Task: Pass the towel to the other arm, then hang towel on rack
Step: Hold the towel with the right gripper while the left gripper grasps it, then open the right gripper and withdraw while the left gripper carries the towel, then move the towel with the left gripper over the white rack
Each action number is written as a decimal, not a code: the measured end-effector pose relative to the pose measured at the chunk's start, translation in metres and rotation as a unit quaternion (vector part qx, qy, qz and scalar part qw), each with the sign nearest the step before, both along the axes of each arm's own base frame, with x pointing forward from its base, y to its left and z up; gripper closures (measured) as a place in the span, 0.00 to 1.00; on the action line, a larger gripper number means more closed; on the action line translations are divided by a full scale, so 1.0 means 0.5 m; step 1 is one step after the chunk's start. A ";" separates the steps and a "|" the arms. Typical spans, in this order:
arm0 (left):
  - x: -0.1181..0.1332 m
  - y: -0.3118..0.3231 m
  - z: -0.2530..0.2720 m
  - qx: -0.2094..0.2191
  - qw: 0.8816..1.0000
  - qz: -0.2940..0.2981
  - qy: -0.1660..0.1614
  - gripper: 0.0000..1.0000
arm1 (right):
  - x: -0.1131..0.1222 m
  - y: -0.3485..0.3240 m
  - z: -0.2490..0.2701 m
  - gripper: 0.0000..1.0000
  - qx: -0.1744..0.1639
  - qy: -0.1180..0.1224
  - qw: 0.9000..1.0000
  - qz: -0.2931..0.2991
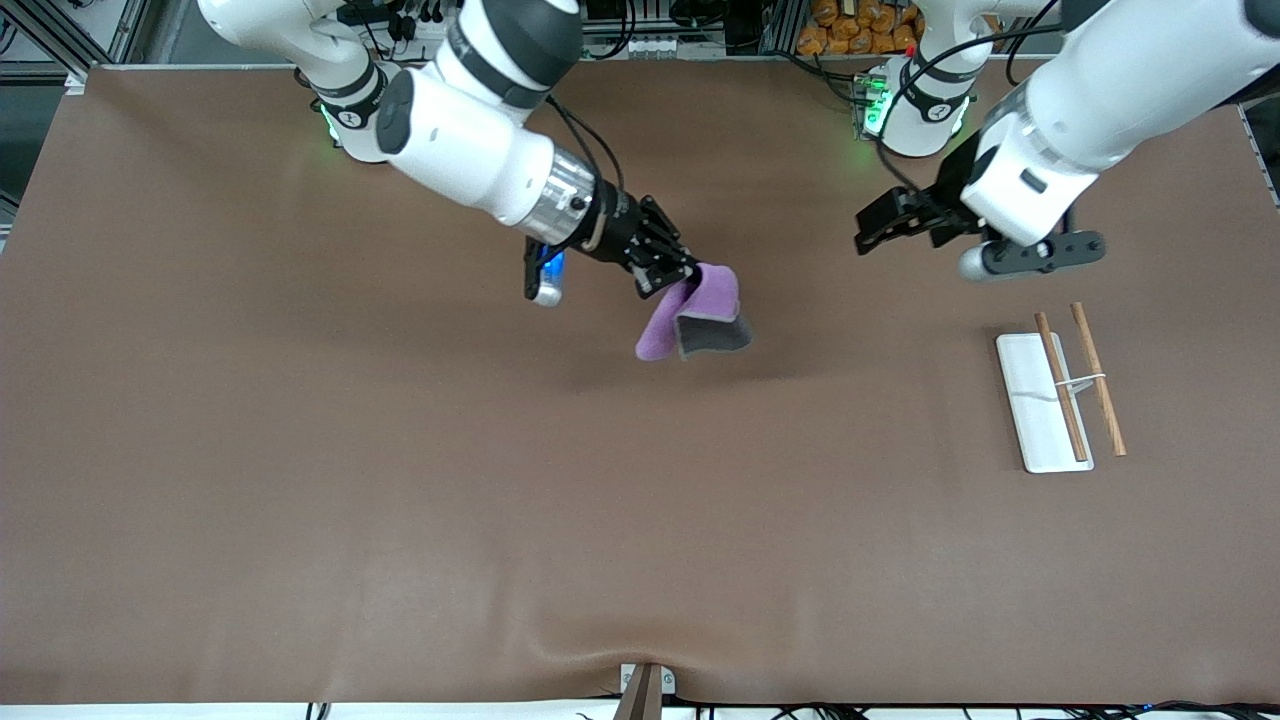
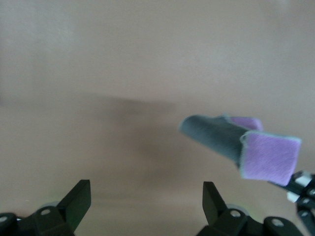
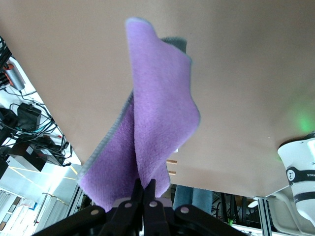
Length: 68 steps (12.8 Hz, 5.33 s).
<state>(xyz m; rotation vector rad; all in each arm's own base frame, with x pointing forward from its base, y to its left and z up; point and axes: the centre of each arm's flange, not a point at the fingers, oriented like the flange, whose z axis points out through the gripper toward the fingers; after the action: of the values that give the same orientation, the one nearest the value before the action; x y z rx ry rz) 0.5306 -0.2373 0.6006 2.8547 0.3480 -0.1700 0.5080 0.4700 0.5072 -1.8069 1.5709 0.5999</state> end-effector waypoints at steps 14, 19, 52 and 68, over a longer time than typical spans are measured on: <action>0.067 -0.168 -0.163 -0.090 0.985 0.137 0.061 0.00 | 0.019 0.065 -0.012 0.98 0.021 0.005 0.999 -0.039; 0.075 -0.163 -0.182 -0.087 0.984 0.141 0.068 0.00 | 0.022 0.065 -0.009 0.98 0.022 0.004 0.999 -0.041; 0.178 0.199 -0.212 -0.076 0.996 -0.019 0.036 0.97 | 0.087 -0.239 0.107 0.00 -0.247 -0.141 0.916 0.282; 0.134 0.665 -0.376 -0.142 0.976 -0.146 0.071 0.97 | 0.157 -0.900 0.176 0.00 -0.314 -0.190 0.711 0.600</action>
<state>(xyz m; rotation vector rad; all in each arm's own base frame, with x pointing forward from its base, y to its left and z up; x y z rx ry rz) 0.5978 0.0954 0.4125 2.5999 -0.0701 -0.4444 0.5865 0.0201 0.5951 -3.1497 0.0689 0.1289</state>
